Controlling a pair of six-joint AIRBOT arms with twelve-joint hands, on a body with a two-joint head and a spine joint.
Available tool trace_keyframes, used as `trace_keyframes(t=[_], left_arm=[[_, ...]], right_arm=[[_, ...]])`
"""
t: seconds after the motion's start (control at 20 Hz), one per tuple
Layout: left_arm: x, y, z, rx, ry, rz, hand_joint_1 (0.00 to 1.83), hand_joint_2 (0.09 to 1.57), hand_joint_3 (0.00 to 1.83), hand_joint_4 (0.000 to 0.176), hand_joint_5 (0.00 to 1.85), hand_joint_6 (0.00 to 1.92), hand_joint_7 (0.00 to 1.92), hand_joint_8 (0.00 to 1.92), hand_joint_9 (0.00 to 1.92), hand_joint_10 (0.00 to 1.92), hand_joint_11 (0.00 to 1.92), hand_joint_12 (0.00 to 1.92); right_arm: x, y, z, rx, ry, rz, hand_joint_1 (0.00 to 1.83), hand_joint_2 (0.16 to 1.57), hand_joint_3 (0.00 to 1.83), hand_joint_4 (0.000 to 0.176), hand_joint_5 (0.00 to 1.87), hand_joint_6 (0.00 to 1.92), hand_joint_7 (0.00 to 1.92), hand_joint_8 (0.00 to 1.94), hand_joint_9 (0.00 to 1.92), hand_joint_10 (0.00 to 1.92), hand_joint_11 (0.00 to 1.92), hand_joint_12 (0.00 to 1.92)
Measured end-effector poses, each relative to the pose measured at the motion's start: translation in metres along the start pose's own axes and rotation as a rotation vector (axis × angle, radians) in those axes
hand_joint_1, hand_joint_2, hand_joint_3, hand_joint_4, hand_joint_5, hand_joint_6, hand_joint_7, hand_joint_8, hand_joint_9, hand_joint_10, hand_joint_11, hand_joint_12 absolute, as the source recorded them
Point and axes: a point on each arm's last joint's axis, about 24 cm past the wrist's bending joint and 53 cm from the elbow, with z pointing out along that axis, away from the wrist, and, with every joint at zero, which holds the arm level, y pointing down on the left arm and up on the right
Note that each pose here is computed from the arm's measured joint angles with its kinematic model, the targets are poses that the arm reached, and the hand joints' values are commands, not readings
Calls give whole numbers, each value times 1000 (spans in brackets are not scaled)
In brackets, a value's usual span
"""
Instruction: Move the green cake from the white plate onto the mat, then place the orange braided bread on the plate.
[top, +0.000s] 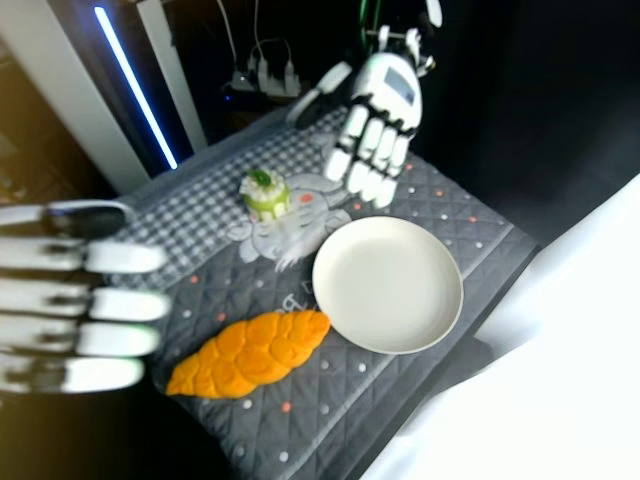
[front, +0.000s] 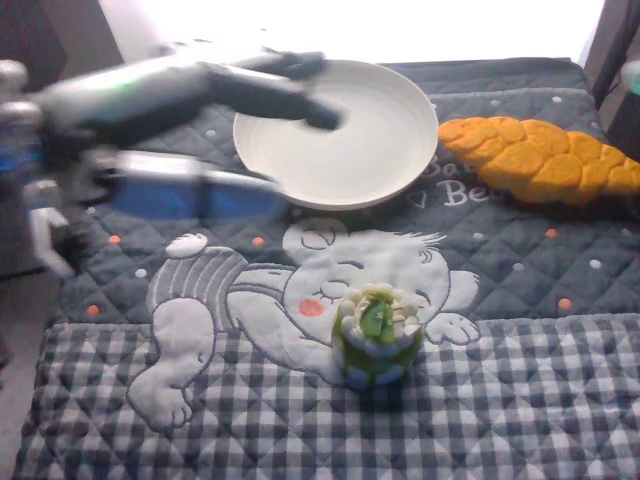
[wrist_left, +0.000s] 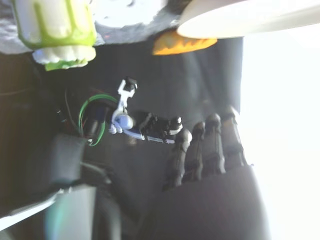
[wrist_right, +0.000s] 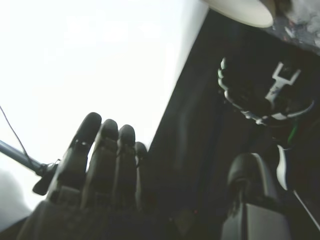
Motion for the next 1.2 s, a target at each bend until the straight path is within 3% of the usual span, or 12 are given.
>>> trace_keyframes(t=[0.1,0.25,0.3,0.35,0.4,0.45,0.5,0.55,0.75,0.95,1.15,1.2], left_arm=[[-16,12,-21,-45,-50,12,693,1172,0,43,656,17,137,1,0,0,0,0],[-24,11,-22,-40,-87,10,693,1172,0,43,657,15,137,1,0,0,0,0],[-25,10,-24,-34,-98,10,693,1172,0,43,657,14,137,1,0,0,0,0],[-25,10,-25,-32,-107,8,693,1172,0,43,657,14,137,1,0,0,0,0],[-27,11,-28,-38,-119,5,693,1172,0,43,658,14,137,1,0,0,0,0],[-29,10,-32,-35,-132,7,693,1172,0,43,658,13,137,1,0,0,0,0],[-30,10,-34,-36,-137,5,693,1172,0,43,658,13,137,1,0,0,0,0],[-32,8,-36,-32,-147,9,693,1172,0,43,658,12,137,1,0,0,0,0],[-34,4,-44,-22,-169,2,693,1172,0,43,659,11,137,1,0,0,0,0],[-40,2,-49,-17,-190,10,693,1172,0,43,659,10,138,1,0,0,0,0],[-41,-1,-50,-6,-197,12,693,1172,0,43,660,9,138,1,0,0,0,0],[-41,-1,-50,-6,-198,10,693,1172,0,43,660,9,138,1,0,0,0,0]], right_arm=[[39,-11,16,42,115,-10,615,897,0,20,132,0,226,5,292,5,0,924],[62,-28,12,108,192,-22,629,890,0,4,127,0,248,2,277,1,0,990],[57,-30,12,119,178,-19,619,881,0,37,178,5,290,5,270,1,0,922],[54,-32,12,126,175,-25,619,881,0,37,178,5,290,5,270,1,0,922],[51,-36,11,139,176,-35,573,883,1,67,182,4,319,13,252,0,0,915],[50,-44,9,168,180,-41,563,879,0,78,190,2,329,3,226,3,0,623],[50,-46,9,175,182,-41,563,879,0,78,190,2,329,3,226,3,0,623],[49,-53,7,200,190,-52,598,827,0,121,197,2,334,1,198,2,0,461],[57,-86,3,309,222,-67,579,745,0,146,144,1,320,2,235,7,0,751],[68,-100,0,351,258,-78,590,665,0,118,101,0,311,0,279,3,0,963],[56,-123,-7,428,255,-106,547,597,0,130,78,1,287,1,191,5,0,649],[55,-132,-9,456,255,-108,564,610,0,110,85,1,312,5,222,11,0,652]])
